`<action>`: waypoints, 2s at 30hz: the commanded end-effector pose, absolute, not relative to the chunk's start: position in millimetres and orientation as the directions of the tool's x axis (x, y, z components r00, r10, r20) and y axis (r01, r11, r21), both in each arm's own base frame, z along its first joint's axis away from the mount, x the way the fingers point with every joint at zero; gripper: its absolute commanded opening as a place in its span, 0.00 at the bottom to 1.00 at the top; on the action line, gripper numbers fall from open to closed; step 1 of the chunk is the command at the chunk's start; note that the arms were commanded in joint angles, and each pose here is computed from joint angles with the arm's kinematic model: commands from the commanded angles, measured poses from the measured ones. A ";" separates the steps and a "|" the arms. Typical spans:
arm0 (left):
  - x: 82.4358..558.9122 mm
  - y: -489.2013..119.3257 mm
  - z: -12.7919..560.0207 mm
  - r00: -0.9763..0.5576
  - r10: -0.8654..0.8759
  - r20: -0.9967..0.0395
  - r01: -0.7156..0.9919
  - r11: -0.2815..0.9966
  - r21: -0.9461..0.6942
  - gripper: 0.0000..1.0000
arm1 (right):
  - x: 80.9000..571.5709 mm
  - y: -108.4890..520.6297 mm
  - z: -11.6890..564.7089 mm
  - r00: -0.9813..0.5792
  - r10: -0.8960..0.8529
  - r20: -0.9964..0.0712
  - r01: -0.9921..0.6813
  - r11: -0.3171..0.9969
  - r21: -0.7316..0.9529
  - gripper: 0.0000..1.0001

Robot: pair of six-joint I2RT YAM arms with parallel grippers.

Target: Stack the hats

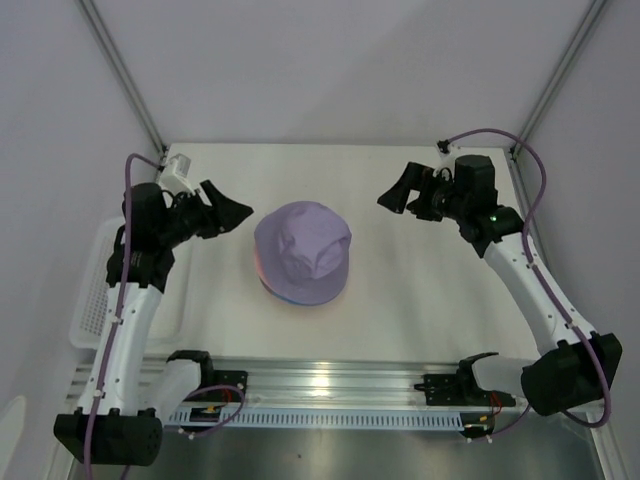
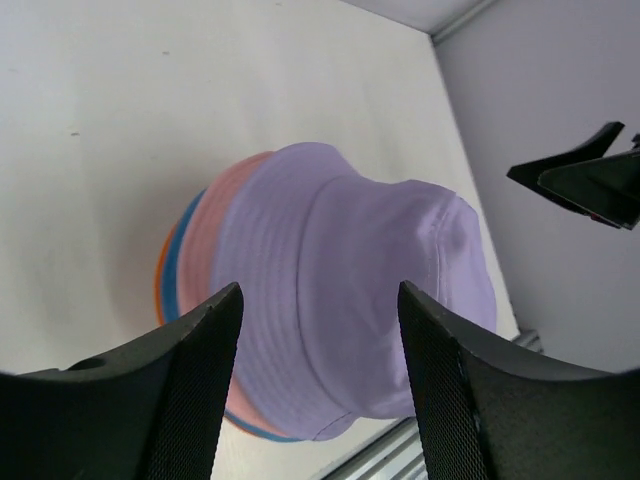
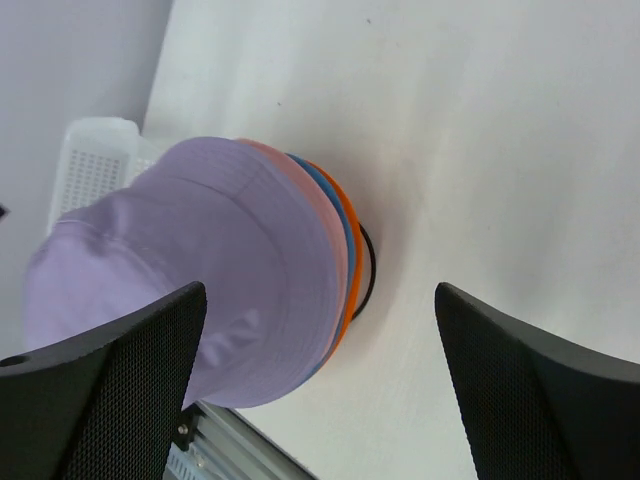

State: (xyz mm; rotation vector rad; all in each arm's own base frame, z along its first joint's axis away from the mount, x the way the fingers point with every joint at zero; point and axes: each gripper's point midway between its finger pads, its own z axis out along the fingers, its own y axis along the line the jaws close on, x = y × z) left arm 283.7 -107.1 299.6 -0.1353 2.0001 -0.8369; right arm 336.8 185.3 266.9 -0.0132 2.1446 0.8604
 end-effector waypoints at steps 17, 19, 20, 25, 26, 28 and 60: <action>308.5 -129.5 218.6 -0.658 -0.460 -0.597 0.267 0.598 -0.756 0.65 | 330.2 209.1 259.4 -0.689 0.258 -0.677 -0.365 0.683 0.632 1.00; 308.3 -130.8 218.9 -0.662 -0.466 -0.588 0.269 0.584 -0.766 0.63 | 329.6 210.6 262.3 -0.684 0.259 -0.682 -0.372 0.680 0.632 1.00; 308.2 -131.0 216.0 -0.665 -0.466 -0.583 0.263 0.585 -0.767 0.63 | 330.4 211.6 264.8 -0.681 0.260 -0.685 -0.379 0.675 0.633 1.00; 309.6 -128.6 207.0 -0.679 -0.460 -0.572 0.236 0.601 -0.763 0.68 | 332.7 220.7 275.5 -0.669 0.258 -0.697 -0.410 0.655 0.635 1.00; 309.4 -129.3 208.3 -0.677 -0.459 -0.575 0.245 0.597 -0.764 0.68 | 331.4 225.2 276.8 -0.669 0.249 -0.700 -0.421 0.649 0.634 0.99; 304.9 -134.4 210.3 -0.694 -0.457 -0.557 0.258 0.565 -0.784 0.62 | 332.0 229.8 280.5 -0.666 0.242 -0.705 -0.434 0.644 0.630 1.00; 292.5 -125.8 156.6 -0.756 -0.454 -0.471 0.051 0.677 -0.735 0.46 | 338.0 230.0 266.0 -0.658 0.192 -0.728 -0.428 0.700 0.571 0.99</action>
